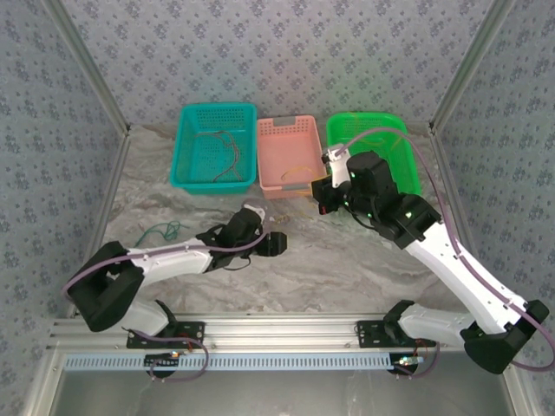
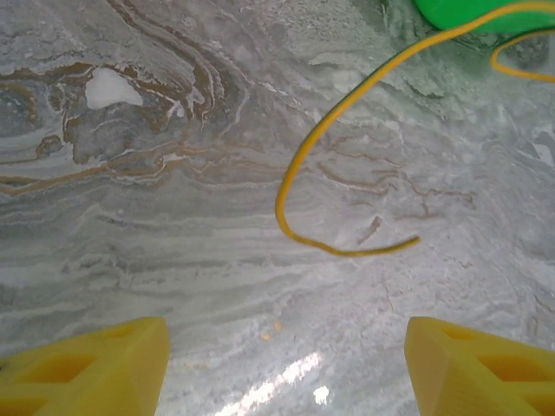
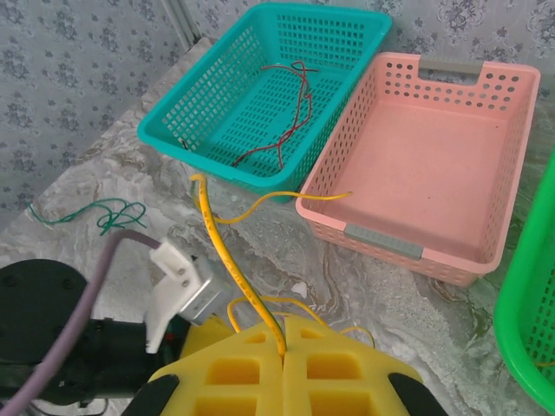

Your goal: Untangle the cables

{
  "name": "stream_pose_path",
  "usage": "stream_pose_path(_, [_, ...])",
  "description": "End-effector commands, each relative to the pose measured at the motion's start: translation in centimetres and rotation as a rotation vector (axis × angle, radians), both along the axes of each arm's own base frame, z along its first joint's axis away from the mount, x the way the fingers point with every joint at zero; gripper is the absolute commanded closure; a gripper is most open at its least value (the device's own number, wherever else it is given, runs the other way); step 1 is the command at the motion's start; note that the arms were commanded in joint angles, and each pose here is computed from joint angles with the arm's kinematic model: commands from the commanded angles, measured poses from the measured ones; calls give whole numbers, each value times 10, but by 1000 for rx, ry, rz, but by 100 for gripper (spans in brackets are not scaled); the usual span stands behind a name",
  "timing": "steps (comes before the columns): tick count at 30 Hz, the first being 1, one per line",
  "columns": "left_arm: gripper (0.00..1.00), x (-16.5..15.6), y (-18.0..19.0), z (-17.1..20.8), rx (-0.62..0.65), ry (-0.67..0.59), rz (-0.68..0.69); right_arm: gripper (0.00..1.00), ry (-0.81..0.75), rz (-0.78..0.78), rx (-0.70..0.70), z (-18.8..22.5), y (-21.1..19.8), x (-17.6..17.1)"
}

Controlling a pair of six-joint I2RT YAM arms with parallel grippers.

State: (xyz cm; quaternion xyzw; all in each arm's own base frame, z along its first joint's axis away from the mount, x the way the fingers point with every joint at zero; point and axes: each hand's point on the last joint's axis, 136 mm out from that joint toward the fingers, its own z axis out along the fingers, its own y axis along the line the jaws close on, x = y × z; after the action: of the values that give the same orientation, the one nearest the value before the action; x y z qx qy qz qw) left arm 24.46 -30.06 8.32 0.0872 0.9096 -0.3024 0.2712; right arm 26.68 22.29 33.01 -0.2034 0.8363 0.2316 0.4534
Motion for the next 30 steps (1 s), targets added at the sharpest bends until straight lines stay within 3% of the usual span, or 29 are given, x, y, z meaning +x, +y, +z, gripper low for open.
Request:
stream_pose_path(1, [29, 24, -21, 32, -55, -111, 7, 100, 7, 0, 34, 13, -5, -9])
stream_pose_path(6, [38, 41, -22, 26, -21, -130, 64, 100, 4, 3, 57, 17, -6, -13])
stream_pose_path(10, [83, 46, -19, 22, -6, -139, 93, 100, -6, -14, 65, 19, -10, -12])
stream_pose_path(12, [100, 44, -18, 19, -4, -129, 94, 100, -11, -27, 67, 20, -13, -12])
stream_pose_path(21, [100, 8, -19, 9, 19, -93, 6, 100, -95, -135, 161, 52, -44, 13])
stream_pose_path(30, [100, -41, -44, -5, 79, -48, -163, 100, -266, -296, 341, 128, -101, 60])
